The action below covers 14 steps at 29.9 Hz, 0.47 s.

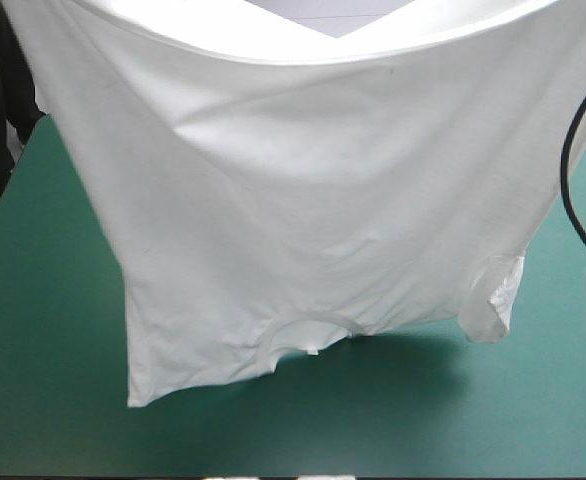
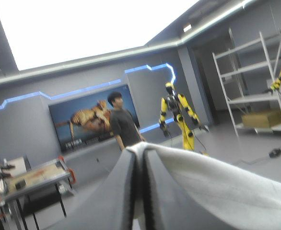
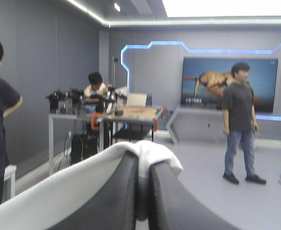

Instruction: Fold the cloth

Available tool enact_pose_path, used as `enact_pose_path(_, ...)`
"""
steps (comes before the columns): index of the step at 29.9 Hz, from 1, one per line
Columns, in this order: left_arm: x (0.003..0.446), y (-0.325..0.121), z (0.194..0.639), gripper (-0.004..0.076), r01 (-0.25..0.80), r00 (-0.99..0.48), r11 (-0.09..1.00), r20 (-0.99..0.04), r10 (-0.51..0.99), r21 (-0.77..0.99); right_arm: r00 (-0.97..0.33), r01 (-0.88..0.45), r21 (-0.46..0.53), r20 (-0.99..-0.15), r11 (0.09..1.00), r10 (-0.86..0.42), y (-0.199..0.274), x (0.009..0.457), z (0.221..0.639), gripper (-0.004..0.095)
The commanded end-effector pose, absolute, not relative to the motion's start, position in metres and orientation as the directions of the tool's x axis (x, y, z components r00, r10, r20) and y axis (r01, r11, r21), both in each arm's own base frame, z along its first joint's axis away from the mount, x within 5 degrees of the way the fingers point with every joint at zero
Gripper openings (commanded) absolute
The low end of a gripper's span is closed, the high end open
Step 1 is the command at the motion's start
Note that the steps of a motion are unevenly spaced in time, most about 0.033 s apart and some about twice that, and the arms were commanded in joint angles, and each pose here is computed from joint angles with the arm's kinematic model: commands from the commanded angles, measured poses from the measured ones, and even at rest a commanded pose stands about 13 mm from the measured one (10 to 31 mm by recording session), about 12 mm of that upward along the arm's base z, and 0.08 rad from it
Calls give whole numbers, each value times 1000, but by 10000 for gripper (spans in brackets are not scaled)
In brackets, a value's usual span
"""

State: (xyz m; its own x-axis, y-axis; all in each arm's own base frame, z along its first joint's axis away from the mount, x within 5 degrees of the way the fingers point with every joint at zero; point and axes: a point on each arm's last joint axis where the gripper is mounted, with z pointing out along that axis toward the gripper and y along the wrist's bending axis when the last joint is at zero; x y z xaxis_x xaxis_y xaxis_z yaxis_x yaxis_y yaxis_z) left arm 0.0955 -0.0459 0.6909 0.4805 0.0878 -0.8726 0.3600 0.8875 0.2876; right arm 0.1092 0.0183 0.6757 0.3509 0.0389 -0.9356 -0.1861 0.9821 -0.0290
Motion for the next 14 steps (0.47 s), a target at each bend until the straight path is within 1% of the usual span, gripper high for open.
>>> enact_pose_path(1,80,-39,709,-9,273,646,917,-762,49,290,581,-155,-41,-812,987,57,15,94,698,-19)
enact_pose_path(3,87,-40,711,-9,251,675,924,-736,47,289,633,-143,-35,-772,989,64,14,99,703,-19)
enact_pose_path(6,108,-41,715,-9,196,724,940,-687,52,278,699,-112,-34,-713,993,55,13,124,706,-19)
enact_pose_path(9,144,-43,716,-9,105,781,960,-619,83,261,742,-95,-15,-668,995,61,13,163,703,-19)
enact_pose_path(12,188,-48,710,-9,16,809,970,-574,131,244,754,-86,1,-654,996,66,13,207,694,-19)
enact_pose_path(14,217,-52,701,-9,12,811,977,-574,115,213,763,-81,8,-643,997,67,14,233,688,-19)
